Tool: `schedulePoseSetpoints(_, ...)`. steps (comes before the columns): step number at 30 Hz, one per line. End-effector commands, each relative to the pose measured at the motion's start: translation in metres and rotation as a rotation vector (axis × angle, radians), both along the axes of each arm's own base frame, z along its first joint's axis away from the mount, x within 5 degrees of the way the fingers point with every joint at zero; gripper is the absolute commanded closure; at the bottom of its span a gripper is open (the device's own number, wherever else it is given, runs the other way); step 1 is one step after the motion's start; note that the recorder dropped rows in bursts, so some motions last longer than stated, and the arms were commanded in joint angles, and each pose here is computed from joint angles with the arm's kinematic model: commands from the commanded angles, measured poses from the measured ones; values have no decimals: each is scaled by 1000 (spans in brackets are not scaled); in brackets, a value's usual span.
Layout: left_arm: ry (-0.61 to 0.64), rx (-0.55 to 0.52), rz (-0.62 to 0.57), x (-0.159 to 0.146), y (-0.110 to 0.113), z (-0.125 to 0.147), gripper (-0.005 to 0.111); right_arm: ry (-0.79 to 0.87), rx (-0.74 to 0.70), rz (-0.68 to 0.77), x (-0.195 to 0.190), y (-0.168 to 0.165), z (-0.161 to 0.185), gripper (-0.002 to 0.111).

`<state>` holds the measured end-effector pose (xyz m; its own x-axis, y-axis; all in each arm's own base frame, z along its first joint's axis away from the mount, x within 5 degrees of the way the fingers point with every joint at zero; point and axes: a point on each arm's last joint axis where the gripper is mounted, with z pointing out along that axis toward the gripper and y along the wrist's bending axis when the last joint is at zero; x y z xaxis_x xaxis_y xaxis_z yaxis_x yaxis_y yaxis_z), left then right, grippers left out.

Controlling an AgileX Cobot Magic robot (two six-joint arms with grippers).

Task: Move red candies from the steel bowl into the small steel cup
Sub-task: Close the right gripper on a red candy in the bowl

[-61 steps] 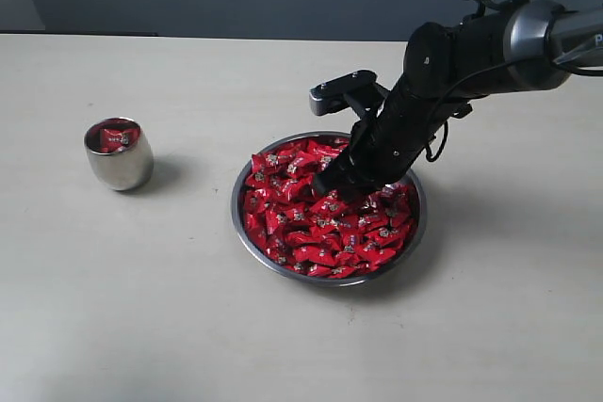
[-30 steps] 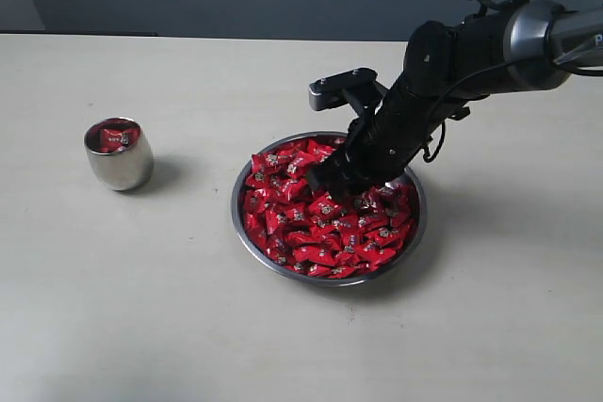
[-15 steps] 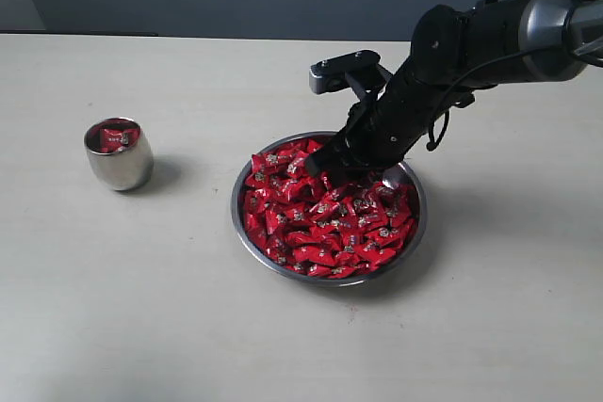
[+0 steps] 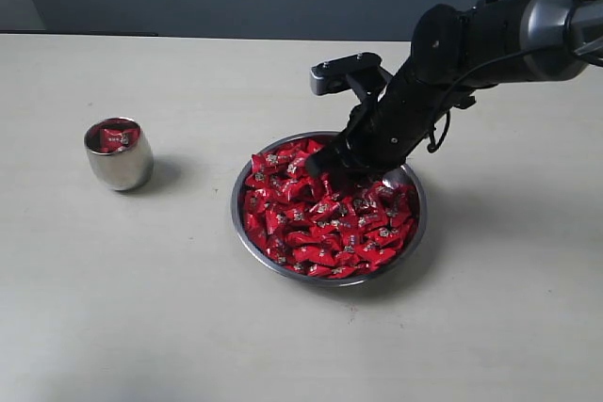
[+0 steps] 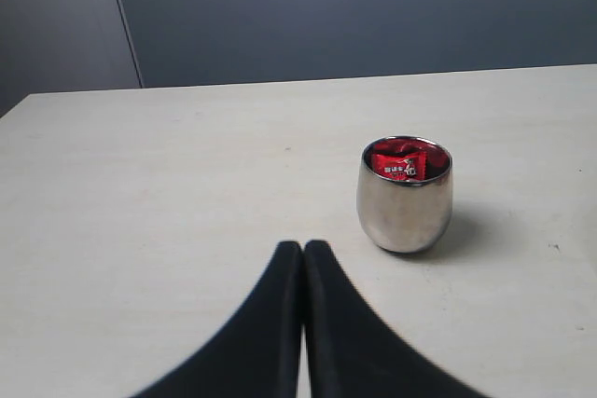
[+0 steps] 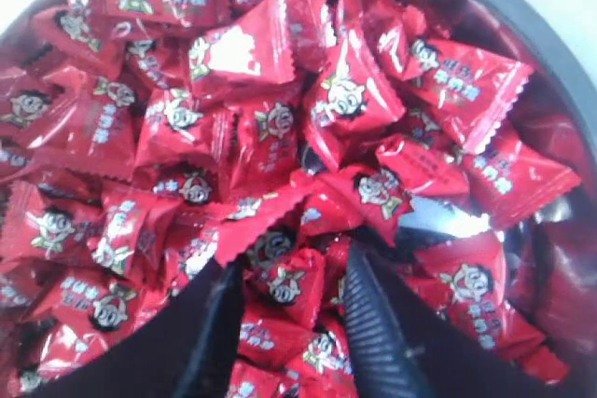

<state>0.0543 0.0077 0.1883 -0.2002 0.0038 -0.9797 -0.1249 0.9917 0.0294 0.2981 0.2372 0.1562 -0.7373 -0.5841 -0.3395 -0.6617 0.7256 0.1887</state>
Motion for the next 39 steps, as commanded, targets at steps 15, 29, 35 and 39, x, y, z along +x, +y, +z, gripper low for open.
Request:
schedulePoseSetpoints(15,-3,-3,1,0,0,-1,106,45,-68,-36,-9,-11,17,72)
schedulePoseSetpoints(29,-3,-3,1,0,0,-1,106,104,-95,-38,-10,-11,2,72)
schedulePoseSetpoints(35,-3,-3,1,0,0,-1,106,90,-89,-44,-7,-9,-2,72)
schedulePoseSetpoints(39,-3,-3,1,0,0,-1,106,83,-83,-48,-7,-9,-2,72)
